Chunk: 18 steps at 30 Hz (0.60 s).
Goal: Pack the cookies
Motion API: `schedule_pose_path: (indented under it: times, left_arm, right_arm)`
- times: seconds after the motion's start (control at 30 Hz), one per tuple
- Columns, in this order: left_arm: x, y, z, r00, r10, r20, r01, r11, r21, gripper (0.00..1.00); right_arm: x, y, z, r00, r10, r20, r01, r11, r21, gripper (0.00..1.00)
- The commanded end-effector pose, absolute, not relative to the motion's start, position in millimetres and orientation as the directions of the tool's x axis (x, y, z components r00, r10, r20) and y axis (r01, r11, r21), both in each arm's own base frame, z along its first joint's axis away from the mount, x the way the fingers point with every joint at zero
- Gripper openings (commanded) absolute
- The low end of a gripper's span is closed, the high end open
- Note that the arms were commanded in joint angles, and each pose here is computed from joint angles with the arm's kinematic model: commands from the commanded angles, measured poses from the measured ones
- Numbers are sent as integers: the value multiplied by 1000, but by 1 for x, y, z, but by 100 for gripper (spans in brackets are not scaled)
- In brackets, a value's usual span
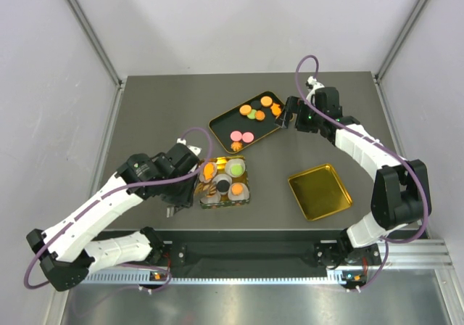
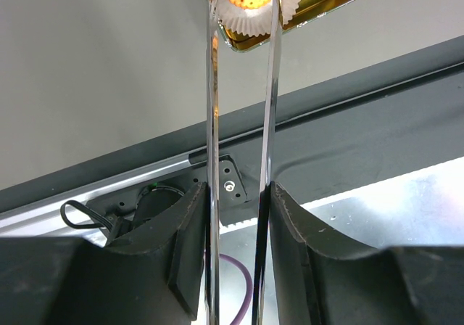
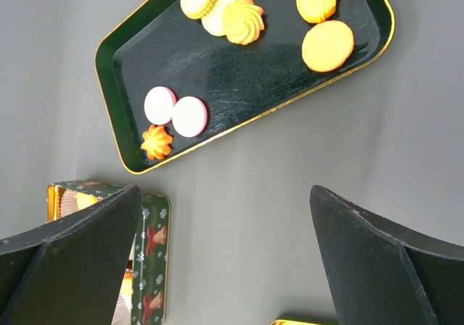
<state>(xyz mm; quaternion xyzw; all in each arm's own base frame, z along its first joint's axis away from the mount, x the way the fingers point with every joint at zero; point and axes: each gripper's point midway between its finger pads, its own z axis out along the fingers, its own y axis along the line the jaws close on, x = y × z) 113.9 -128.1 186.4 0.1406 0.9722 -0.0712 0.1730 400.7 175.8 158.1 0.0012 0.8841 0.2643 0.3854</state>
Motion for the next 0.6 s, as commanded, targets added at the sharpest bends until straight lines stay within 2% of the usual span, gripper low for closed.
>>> schedule_pose_path:
  times: [0.0, 0.57]
  left_arm:
    - [98, -107, 181, -923, 262, -281, 279, 960, -22, 41]
    - [99, -108, 181, -922, 271, -277, 286, 958, -14, 48]
  right_arm:
    - [411, 184, 181, -655, 195, -730, -250, 855, 453, 100]
    - [411, 184, 179, -658, 194, -727, -248, 856, 453, 100]
